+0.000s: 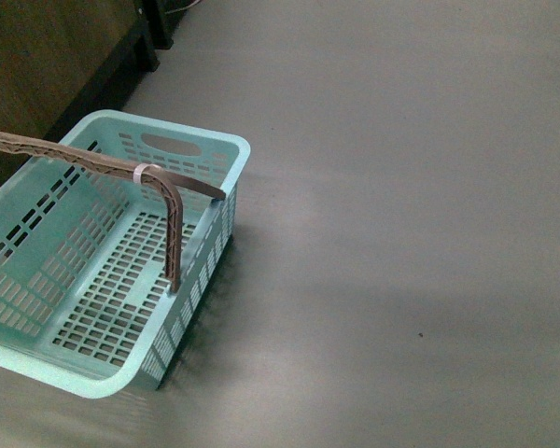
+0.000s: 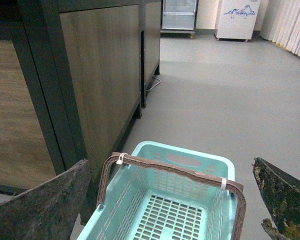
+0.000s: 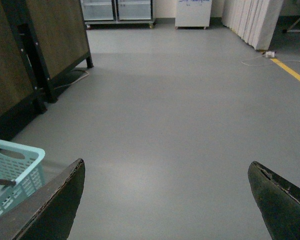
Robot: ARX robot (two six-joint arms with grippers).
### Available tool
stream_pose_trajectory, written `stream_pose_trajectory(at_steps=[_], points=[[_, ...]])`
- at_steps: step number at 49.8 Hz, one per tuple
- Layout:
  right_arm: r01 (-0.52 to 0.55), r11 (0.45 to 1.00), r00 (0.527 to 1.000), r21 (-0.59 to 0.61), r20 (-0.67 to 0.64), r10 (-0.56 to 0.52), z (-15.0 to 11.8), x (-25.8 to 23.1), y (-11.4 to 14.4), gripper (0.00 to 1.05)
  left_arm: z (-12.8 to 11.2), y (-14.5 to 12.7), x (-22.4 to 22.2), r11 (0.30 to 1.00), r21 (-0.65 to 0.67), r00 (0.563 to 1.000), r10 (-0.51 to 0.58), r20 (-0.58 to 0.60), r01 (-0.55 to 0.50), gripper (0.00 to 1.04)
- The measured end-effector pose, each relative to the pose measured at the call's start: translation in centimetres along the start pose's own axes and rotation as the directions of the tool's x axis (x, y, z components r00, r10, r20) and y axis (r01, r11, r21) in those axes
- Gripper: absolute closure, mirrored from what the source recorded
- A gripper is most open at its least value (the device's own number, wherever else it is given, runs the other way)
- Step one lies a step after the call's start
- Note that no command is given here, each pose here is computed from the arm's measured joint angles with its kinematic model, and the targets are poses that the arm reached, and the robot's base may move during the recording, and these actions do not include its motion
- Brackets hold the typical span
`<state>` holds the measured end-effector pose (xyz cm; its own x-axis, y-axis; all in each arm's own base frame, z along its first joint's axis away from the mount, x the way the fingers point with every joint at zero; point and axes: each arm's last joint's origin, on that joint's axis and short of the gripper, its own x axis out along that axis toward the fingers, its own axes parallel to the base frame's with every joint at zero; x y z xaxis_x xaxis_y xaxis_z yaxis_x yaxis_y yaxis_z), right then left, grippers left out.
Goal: Pick lemon and mango into basket
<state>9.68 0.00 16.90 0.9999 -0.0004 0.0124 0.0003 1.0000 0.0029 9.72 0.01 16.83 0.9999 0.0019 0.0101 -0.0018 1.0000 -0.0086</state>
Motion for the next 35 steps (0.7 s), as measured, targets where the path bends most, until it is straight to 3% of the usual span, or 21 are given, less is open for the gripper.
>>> stream_pose_trajectory(at_steps=[15,18,22,27,30,35], points=[[0.000,1.000,1.000,0.000,0.000,0.000,0.0,0.0,0.0,0.09,-0.1,0.0,0.0,1.000,-0.011,1.000,-0.005,-0.019,0.005,0.07],[0.000,1.000,1.000,0.000,0.000,0.000,0.0,0.0,0.0,0.09,-0.1,-0.1,0.0,0.997,-0.070,0.982,-0.026,-0.186,0.013,0.07],[-0.001,1.000,1.000,0.000,0.000,0.001,0.0,0.0,0.0,0.09,0.2,-0.2,0.4,0.985,-0.169,0.911,-0.049,-0.410,-0.022,0.07],[0.000,1.000,1.000,0.000,0.000,0.000,0.0,0.0,0.0,0.09,1.0,0.0,1.4,0.956,-0.286,0.885,-0.077,-0.459,-0.065,0.07],[0.000,1.000,1.000,0.000,0.000,0.000,0.0,0.0,0.0,0.09,2.2,0.7,3.1,0.901,-0.413,0.889,-0.076,-0.452,-0.133,0.07],[0.000,1.000,1.000,0.000,0.000,0.000,0.0,0.0,0.0,0.09,2.3,2.1,5.6,0.807,-0.536,0.877,-0.048,-0.478,-0.248,0.07]])
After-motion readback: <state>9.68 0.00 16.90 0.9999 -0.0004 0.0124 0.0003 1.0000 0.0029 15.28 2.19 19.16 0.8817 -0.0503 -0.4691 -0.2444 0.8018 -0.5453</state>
